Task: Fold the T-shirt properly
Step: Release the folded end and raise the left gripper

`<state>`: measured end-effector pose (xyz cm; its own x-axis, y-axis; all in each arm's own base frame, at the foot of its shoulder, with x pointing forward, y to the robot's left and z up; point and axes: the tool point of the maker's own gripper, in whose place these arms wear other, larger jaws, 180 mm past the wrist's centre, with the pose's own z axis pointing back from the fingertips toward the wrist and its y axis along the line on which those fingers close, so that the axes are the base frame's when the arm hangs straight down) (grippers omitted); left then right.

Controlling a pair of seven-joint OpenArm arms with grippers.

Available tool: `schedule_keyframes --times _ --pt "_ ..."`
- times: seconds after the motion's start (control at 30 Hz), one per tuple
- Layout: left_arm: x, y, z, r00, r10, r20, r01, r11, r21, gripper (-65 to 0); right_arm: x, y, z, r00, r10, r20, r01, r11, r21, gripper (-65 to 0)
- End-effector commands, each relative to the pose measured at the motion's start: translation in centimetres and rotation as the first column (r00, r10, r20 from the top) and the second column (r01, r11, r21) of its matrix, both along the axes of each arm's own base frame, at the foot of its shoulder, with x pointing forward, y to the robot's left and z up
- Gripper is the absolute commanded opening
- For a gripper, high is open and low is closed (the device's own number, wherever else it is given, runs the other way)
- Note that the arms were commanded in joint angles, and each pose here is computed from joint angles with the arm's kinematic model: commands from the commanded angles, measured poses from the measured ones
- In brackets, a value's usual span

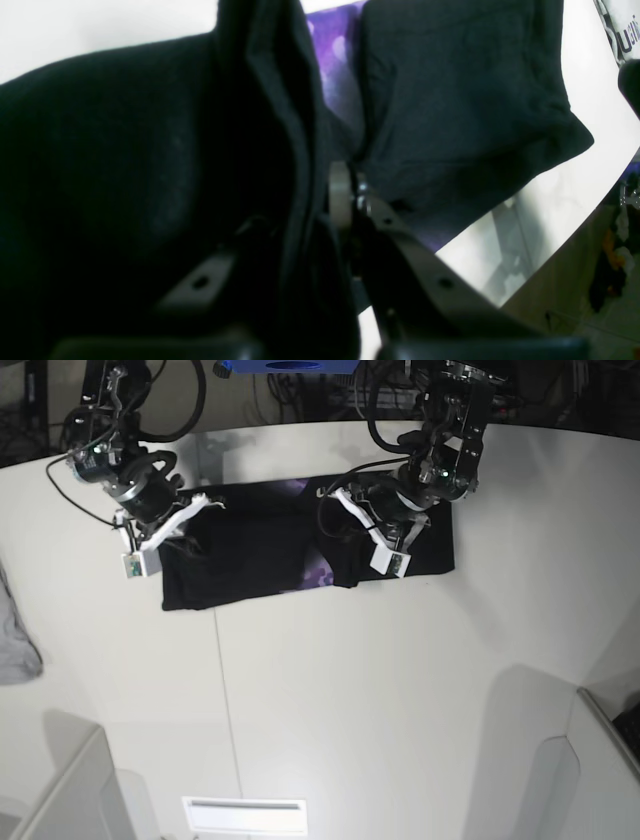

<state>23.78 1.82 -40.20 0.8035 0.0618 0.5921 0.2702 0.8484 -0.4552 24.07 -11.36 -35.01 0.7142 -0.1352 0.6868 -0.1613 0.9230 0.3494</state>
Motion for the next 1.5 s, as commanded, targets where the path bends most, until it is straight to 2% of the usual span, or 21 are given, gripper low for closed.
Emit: schedule_keyframes --times 0.0,0.17,0.2,0.33,0.43,0.5,0.57,0.67,0.9,0.97,1.0,1.07,1.17,1.2,1.3,1.47 --pt "0.8 -0.5 1.1 0.999 0.004 0.039 -0.002 1.000 -0.030 -65.0 0.7 -0.2 1.0 0.999 -0.007 0.042 0.007 1.000 0.005 -65.0" --pt "0.8 -0.5 1.1 0.999 0.004 0.039 -0.002 1.000 -0.030 -65.0 0.7 -0.2 1.0 0.999 -0.007 0.043 0.007 1.000 0.005 -65.0" --pt "0.8 -0.5 1.1 0.999 0.004 0.039 -0.002 1.000 -0.030 -60.9 0.7 -0.2 1.0 0.999 -0.007 0.043 0.007 1.000 0.005 -65.0" --pt "0.8 -0.5 1.1 0.999 0.004 0.039 -0.002 1.000 -0.030 -36.7 1.1 -0.2 1.3 0.999 -0.007 0.054 0.007 1.000 0.005 -65.0" --pt "0.1 -1.8 1.1 0.999 -0.040 0.036 0.041 0.998 -0.036 -20.2 1.1 -0.2 1.3 0.998 -0.007 0.056 0.007 1.000 0.005 -65.0" --pt "0.2 -3.3 1.7 0.995 -0.082 0.053 0.085 0.995 -0.047 -13.2 1.1 -0.2 1.3 0.998 -0.008 0.056 0.008 1.000 0.006 -65.0" --pt "-0.1 -5.2 2.2 0.988 -0.140 0.069 0.144 0.988 -0.057 -10.7 1.1 -0.2 1.3 0.998 -0.008 0.056 0.008 1.000 0.006 -65.0" --pt "-0.1 -7.3 3.2 0.971 -0.215 0.104 0.222 0.973 -0.060 -11.8 1.1 -0.1 1.3 0.998 -0.009 0.056 0.008 1.000 0.008 -65.0" --pt "0.5 -7.9 4.7 0.962 -0.230 0.150 0.241 0.968 -0.064 -12.8 1.1 -0.2 1.3 0.998 -0.007 0.056 0.007 1.000 0.004 -65.0" --pt "0.5 -7.8 5.8 0.957 -0.225 0.182 0.241 0.968 -0.069 -18.8 1.1 -0.3 1.3 0.998 -0.006 0.056 0.006 1.000 0.002 -65.0" --pt "0.7 -7.1 6.3 0.956 -0.217 0.199 0.233 0.971 -0.060 -24.0 1.1 -0.3 1.3 0.998 -0.006 0.056 0.006 1.000 0.001 -65.0" --pt "0.5 -6.0 7.2 0.956 -0.193 0.221 0.211 0.976 -0.058 -36.9 1.2 -0.3 1.4 0.998 -0.006 0.058 0.006 1.000 -0.001 -65.0" --pt "0.7 -3.8 7.6 0.964 -0.139 0.229 0.152 0.987 -0.044 -60.9 1.2 -0.3 1.4 0.998 -0.006 0.059 0.006 1.000 0.004 -65.0" --pt "0.7 -2.5 7.2 0.970 -0.111 0.216 0.120 0.992 -0.032 -65.0 1.2 -0.3 1.4 0.998 -0.007 0.060 0.006 1.000 0.004 -65.0" --pt "0.3 2.8 5.2 0.986 0.002 0.164 -0.007 1.000 0.029 -65.0 1.3 -0.6 1.4 0.998 -0.013 0.061 0.013 1.000 -0.004 -65.0" --pt "-1.5 11.0 3.7 0.984 0.115 0.139 -0.134 0.981 0.140 -65.0 2.2 -4.5 2.4 0.989 -0.110 0.095 0.114 0.993 -0.035 -65.0"
